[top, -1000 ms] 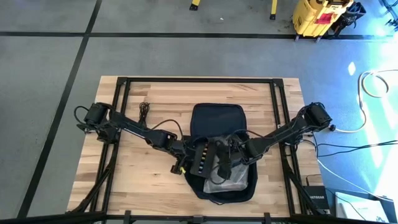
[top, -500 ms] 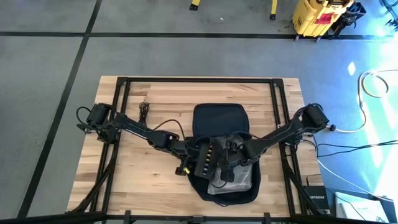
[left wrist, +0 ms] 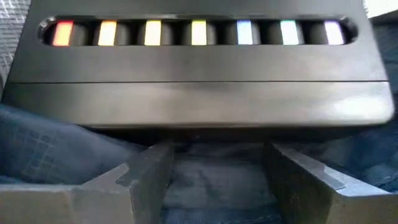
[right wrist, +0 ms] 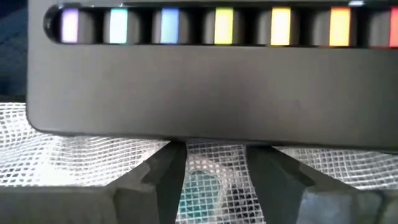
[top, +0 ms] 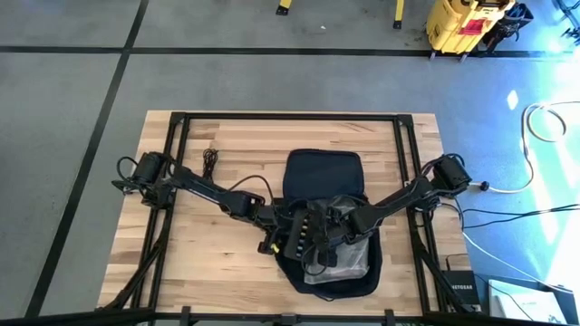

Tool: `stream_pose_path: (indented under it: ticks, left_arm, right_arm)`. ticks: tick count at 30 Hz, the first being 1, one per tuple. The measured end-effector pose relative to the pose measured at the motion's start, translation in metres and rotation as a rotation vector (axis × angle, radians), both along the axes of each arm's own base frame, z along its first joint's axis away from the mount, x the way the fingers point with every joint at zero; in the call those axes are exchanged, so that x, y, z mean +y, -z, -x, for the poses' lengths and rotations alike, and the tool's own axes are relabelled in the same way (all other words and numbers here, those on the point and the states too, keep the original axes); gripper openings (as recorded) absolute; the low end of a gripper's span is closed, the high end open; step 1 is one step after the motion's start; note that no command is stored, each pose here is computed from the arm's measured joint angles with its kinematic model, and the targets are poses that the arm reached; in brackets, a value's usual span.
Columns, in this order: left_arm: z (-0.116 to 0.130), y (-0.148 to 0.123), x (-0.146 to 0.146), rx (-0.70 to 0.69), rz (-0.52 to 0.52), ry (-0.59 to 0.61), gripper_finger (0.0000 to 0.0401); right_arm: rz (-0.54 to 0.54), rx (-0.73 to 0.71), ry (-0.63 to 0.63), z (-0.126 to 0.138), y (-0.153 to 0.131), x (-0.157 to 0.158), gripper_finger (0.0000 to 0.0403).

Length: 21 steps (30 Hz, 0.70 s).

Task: Unpack backpack
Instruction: Remove the black medicine organizer from the black backpack

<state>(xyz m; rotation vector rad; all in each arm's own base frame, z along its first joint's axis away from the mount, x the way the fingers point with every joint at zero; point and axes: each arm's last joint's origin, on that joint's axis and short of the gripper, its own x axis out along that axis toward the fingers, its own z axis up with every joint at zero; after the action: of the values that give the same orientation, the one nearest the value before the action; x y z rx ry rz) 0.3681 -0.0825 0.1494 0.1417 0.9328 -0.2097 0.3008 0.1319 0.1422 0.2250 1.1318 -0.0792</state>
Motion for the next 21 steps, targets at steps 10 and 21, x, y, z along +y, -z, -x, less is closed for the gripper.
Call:
stream_pose_path:
  ticks: [10,21]
  left_arm:
    - [0.000,-0.004,-0.005,0.023,-0.004,-0.013,0.0237]
    - [-0.008,-0.021,-0.010,0.018,-0.015,-0.018,0.0237]
  right_arm:
    - [0.036,-0.043,-0.040,-0.002,0.000,0.001,0.0154]
    - [0.028,-0.024,-0.036,-0.005,-0.006,0.003,0.0154]
